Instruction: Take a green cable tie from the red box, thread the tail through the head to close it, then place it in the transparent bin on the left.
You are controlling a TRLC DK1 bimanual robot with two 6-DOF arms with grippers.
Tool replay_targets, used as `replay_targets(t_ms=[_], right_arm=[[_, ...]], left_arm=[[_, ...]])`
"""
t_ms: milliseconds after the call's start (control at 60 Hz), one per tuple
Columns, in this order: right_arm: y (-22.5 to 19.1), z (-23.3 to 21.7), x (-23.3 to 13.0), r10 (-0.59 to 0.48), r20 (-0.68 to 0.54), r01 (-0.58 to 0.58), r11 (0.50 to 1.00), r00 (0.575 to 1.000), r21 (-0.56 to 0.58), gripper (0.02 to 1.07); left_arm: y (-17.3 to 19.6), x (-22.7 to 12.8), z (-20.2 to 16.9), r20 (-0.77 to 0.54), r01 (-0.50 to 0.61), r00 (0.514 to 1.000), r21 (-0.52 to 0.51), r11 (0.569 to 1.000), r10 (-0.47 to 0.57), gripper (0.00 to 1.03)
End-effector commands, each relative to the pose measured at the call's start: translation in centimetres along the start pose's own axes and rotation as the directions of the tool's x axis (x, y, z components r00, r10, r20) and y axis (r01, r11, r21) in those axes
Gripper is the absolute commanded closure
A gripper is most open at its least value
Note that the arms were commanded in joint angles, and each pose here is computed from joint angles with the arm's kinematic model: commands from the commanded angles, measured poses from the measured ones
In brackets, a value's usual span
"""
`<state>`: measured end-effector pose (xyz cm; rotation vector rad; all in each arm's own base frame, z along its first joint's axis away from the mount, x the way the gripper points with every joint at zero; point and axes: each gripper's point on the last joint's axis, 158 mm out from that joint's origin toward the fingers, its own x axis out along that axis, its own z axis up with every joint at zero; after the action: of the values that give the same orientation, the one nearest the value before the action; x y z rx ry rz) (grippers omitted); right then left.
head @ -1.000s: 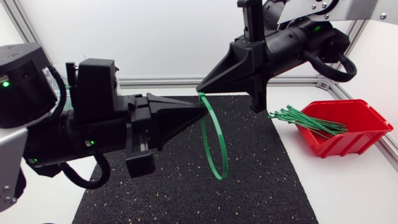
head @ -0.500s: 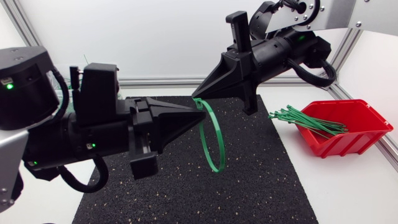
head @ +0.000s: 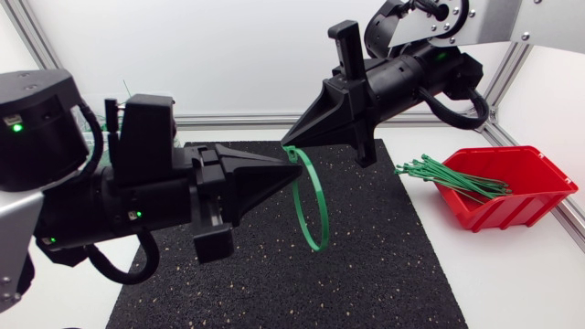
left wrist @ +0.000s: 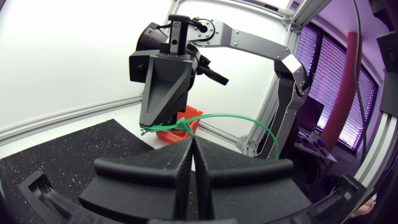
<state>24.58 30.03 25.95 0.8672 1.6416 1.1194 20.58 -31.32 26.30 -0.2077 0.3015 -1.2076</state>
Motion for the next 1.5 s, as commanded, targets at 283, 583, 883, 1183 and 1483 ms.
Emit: replay_targets(t_ms=[283,583,883,1183,1483], right_arm=[[-0.7,-0.8,-1.8,-0.049,0.077,0.051,0.998,0.996,-0.032,0.49],[-7.8,3.1,-5.3,-0.277,0.227,0.271,0.961,0.934,0.056,0.10],[-11.9,6.3,-9.6,-0.515,0.443,0.530,0.842,0.734,0.100,0.07],[-11.6,5.7,-11.4,-0.553,0.531,0.604,0.791,0.642,0.093,0.07],[-11.5,4.9,-11.7,-0.552,0.548,0.617,0.782,0.628,0.081,0.07]], left_arm=[[3.1,-1.1,1.6,-0.036,-0.070,0.997,-0.025,0.997,0.069,1.00],[12.0,-4.0,-0.5,-0.198,-0.339,0.927,-0.075,0.938,0.320,1.00],[25.2,-13.0,1.8,-0.221,-0.724,0.656,0.082,0.684,0.721,1.00],[35.6,-23.8,10.9,-0.058,-0.913,0.388,0.116,0.392,0.920,1.00],[45.2,-31.2,12.2,-0.049,-0.978,0.161,0.123,0.166,0.986,1.00]])
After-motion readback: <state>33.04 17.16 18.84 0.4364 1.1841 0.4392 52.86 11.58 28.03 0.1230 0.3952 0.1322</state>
